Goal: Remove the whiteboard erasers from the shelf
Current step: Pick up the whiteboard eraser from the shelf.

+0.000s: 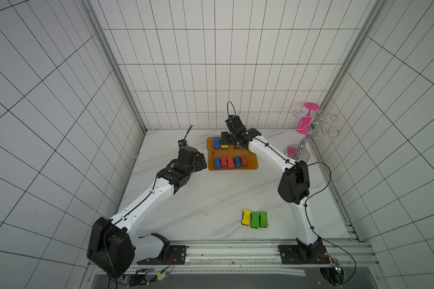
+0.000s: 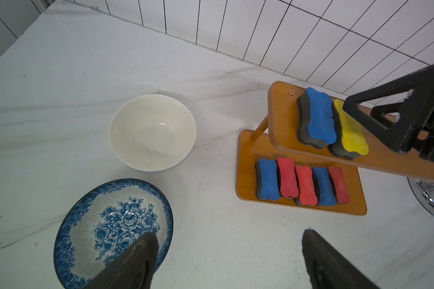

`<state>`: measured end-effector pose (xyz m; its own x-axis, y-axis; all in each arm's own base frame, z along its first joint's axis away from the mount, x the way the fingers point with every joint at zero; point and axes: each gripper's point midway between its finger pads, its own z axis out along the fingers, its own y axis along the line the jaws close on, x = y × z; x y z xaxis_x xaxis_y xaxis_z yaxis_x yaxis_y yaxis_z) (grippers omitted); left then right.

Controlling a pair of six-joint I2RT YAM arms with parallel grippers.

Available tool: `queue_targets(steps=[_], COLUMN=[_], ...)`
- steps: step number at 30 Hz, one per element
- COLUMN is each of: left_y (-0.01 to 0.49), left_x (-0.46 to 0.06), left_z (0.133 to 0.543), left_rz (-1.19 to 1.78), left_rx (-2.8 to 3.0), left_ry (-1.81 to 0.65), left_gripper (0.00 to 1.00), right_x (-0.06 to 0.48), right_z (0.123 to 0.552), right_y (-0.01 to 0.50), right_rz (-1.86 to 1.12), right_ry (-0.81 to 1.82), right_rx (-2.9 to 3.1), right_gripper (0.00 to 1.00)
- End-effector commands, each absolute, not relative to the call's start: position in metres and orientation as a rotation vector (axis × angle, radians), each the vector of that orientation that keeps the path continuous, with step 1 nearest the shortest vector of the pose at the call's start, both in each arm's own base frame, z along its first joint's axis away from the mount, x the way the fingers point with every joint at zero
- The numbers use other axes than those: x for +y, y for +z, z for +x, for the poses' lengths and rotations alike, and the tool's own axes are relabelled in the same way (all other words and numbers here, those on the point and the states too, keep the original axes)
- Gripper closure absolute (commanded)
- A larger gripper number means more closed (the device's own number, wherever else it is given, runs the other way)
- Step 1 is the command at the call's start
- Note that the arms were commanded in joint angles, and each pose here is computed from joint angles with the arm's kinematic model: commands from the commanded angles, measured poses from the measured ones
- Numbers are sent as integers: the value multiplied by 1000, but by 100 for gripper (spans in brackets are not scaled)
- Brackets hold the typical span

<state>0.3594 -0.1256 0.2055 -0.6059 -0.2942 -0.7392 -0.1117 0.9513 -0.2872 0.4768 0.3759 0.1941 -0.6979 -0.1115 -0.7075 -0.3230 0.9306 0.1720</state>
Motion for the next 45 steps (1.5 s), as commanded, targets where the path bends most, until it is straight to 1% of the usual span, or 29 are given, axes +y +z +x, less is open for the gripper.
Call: queue_targets(steps=[1, 9, 17, 25, 30, 35, 45], left_y=[205, 204, 204, 203, 204, 205, 206], left_x=[-124, -124, -122, -122, -121, -122, -120], left_z=[361, 362, 362, 361, 360, 359, 357], left_rz=[-280, -281, -290, -294, -297, -297, -298], left_rx=[2209, 2210, 2212, 2214, 2211, 2209, 2205], left_ry=[-259, -258, -265, -268, -269, -272, -272], left_gripper=[6, 6, 6, 6, 6, 6, 6], right_x=[380, 374, 357, 340, 344, 349, 362], right_z=[476, 474, 473, 477, 473, 465, 467], right_y=[191, 184, 185, 209, 226, 230, 215], right_rz=[-334, -346, -361, -335, -197, -27, -5], right_ry=[367, 327, 238, 188, 245, 182, 124], right_rx=[2345, 2356, 2348, 2298, 2283, 2272, 2263], right_gripper=[37, 37, 37, 37, 37, 34, 34])
